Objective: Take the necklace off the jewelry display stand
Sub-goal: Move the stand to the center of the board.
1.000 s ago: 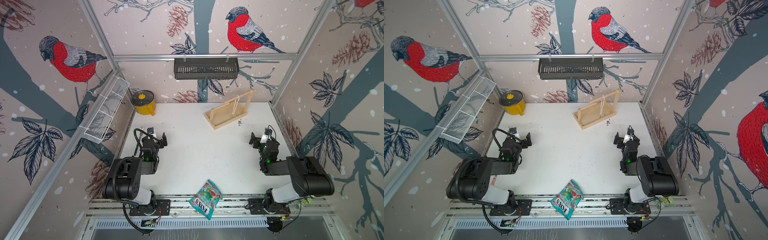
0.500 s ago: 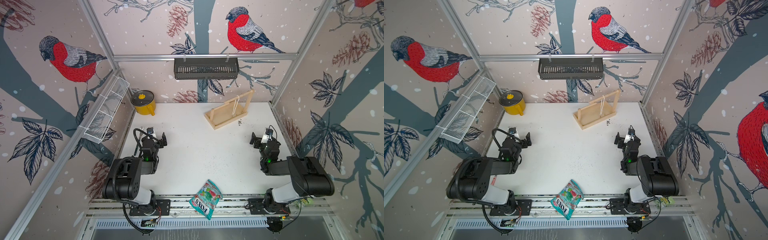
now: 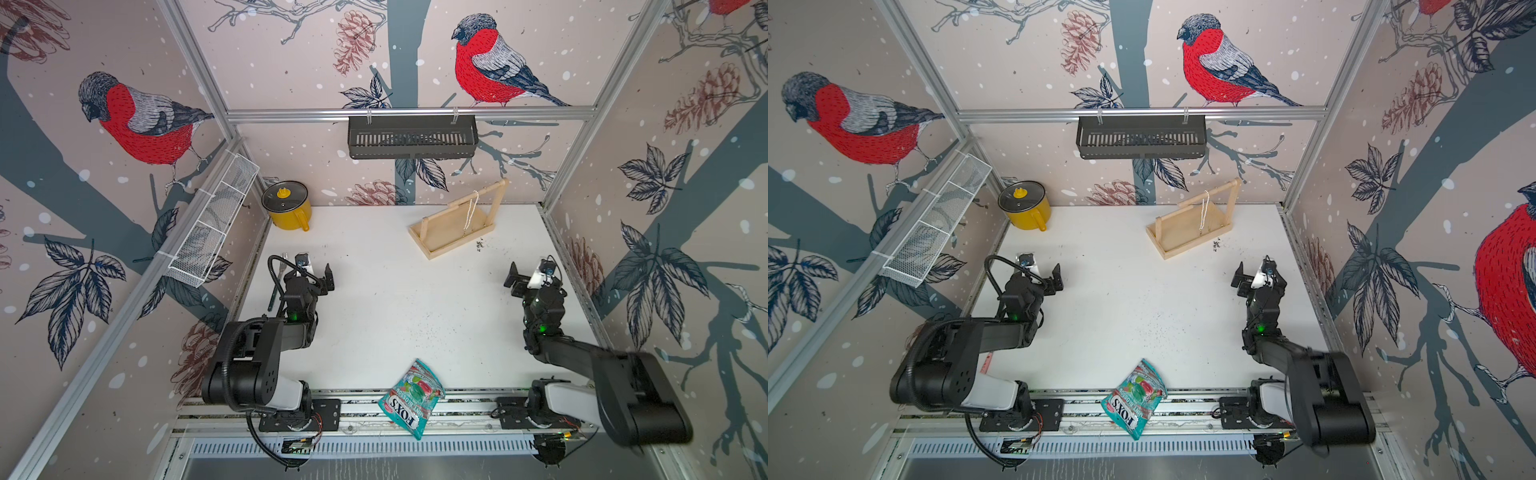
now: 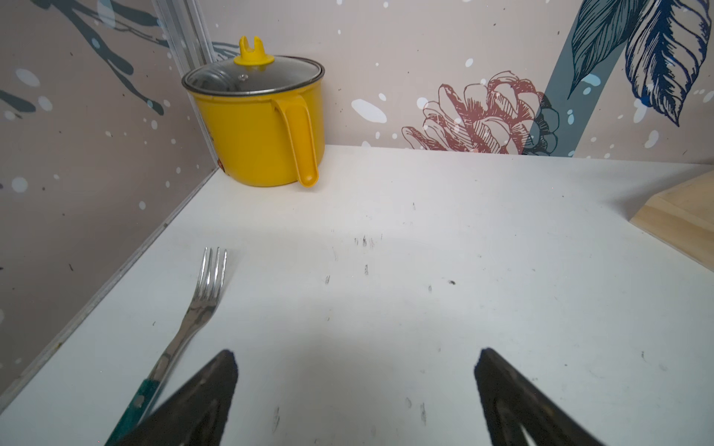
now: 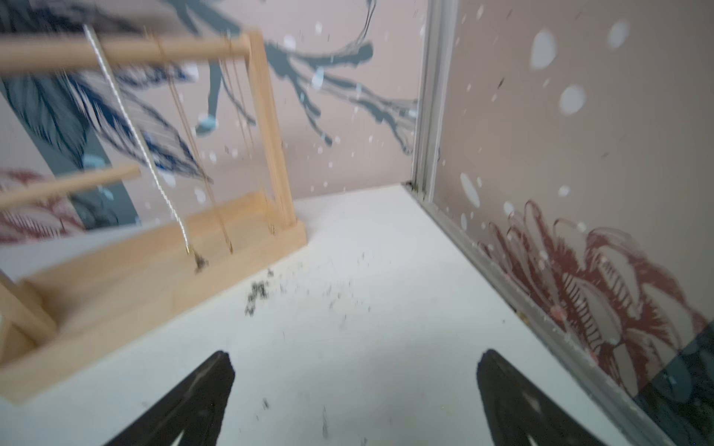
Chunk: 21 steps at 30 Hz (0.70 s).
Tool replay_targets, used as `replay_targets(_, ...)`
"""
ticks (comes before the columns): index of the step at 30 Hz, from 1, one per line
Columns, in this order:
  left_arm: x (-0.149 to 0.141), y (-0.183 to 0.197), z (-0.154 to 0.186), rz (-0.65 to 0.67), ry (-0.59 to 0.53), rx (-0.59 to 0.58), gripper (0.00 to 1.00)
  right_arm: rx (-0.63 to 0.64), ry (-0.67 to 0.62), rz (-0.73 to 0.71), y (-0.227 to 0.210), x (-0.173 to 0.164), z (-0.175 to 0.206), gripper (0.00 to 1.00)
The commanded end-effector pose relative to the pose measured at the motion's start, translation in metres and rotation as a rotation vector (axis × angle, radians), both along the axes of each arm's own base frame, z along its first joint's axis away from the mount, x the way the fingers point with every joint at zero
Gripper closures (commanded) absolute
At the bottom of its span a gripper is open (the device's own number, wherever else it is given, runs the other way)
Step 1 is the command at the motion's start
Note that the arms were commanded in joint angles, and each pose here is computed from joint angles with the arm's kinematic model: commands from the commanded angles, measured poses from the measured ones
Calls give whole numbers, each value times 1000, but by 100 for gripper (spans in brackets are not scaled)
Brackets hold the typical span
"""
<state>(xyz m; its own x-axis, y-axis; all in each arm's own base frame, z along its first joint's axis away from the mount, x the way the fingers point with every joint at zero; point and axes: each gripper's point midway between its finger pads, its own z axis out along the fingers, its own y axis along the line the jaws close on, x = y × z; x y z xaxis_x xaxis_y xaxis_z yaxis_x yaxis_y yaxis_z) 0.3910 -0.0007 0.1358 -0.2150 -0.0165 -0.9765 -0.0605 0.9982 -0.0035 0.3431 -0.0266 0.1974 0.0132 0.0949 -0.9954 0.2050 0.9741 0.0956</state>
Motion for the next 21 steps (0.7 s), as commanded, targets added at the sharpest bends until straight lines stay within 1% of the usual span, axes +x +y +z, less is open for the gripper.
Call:
replay_targets(1,7,3,19,65,40,47,7,146,47,-19,-7,-19,5,0)
replay_targets(4,14,-14,49,3,7,-21,7,242,-98,74,2,-37,43,0)
replay_targets(6,19,-31,68,-76,-19,-67,6,282,-139,142,10,-42,66,0)
replay_targets(7,21,-44,78,-131,-34,-78,3,287,-151,189,17,-43,80,0)
replay_targets(9,28,-73,96,-255,-60,-88,3,287,-152,277,32,-41,104,0)
replay_targets(11,35,-110,114,-419,-74,-111,3,280,-152,363,46,-36,129,0)
replay_targets(14,44,-165,126,-640,-98,-127,2,249,-155,490,67,-25,158,0)
replay_targets(16,46,-198,127,-795,-110,-127,2,234,-137,531,77,-14,165,0)
replay_targets(18,51,-222,124,-905,-124,-135,2,208,-120,555,88,-7,163,0)
replay_targets(19,49,-232,114,-970,-112,-146,2,189,-112,569,98,-5,161,0)
replay_targets(20,51,-242,120,-1033,-147,-143,2,161,-109,571,105,-5,159,0)
replay_targets(21,53,-250,116,-1074,-164,-155,3,124,-115,579,113,-7,158,0)
